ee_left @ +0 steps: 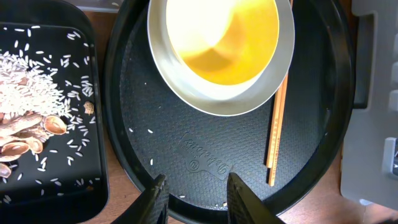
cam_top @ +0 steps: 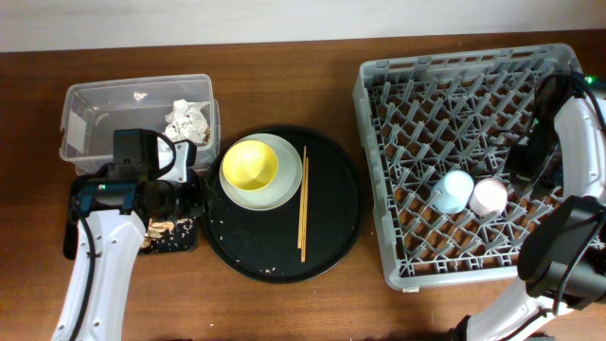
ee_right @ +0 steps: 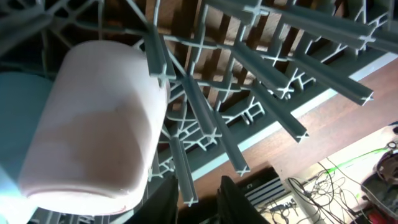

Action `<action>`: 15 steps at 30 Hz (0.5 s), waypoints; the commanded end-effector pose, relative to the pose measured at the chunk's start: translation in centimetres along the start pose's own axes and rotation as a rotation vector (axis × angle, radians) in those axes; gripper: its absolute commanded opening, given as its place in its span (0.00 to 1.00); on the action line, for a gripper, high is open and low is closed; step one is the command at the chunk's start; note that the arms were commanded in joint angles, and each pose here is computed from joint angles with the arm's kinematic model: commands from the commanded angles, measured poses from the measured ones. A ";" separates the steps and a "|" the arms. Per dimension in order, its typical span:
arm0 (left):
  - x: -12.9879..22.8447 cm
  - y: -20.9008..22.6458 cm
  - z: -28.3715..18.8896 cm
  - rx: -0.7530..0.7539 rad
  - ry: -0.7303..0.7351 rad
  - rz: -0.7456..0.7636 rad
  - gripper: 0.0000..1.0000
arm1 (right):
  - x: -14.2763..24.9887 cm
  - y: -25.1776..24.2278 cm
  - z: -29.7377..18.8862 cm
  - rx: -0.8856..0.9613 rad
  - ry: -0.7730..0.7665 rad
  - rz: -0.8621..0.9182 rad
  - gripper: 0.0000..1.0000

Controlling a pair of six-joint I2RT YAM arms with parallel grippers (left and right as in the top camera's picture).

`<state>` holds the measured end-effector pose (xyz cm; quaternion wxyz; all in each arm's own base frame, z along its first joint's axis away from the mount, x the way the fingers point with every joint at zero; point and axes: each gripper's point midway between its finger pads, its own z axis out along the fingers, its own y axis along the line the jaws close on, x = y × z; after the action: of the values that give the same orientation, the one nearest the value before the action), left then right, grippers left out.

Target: Sort waste into correct bins and load items into the dishwasher rack

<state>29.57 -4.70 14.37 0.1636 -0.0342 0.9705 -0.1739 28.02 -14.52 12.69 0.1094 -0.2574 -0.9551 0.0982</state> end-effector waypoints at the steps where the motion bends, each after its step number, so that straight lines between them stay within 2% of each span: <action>1: -0.1 0.2 -0.4 -0.013 -0.017 0.021 0.31 | 0.1 0.6 -1.5 -0.060 -0.031 -0.003 0.26; 4: -0.2 0.2 -0.4 -0.013 -0.017 0.021 0.31 | 1.2 3.9 -3.0 -0.272 -0.026 -0.101 0.55; 6: -0.2 0.2 -0.4 -0.013 -0.017 0.021 0.31 | 1.6 3.8 -2.9 -0.272 -0.008 -0.101 0.67; 9: -0.2 0.2 -0.4 -0.013 -0.018 0.021 0.31 | 1.5 3.9 -2.9 -0.272 -0.010 -0.097 0.77; 11: -0.2 0.2 -0.4 -0.013 -0.017 0.021 0.31 | 1.1 4.0 -2.8 -0.274 -0.025 -0.096 0.99; 15: -0.1 0.2 -0.4 -0.013 -0.016 0.020 0.31 | 1.0 4.2 -1.9 -0.276 -0.007 0.011 0.99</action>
<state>29.58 -4.60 14.33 0.1637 -0.0349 0.9710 -0.1708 29.80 -10.43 13.13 0.0811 -0.2351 -0.9680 -0.0327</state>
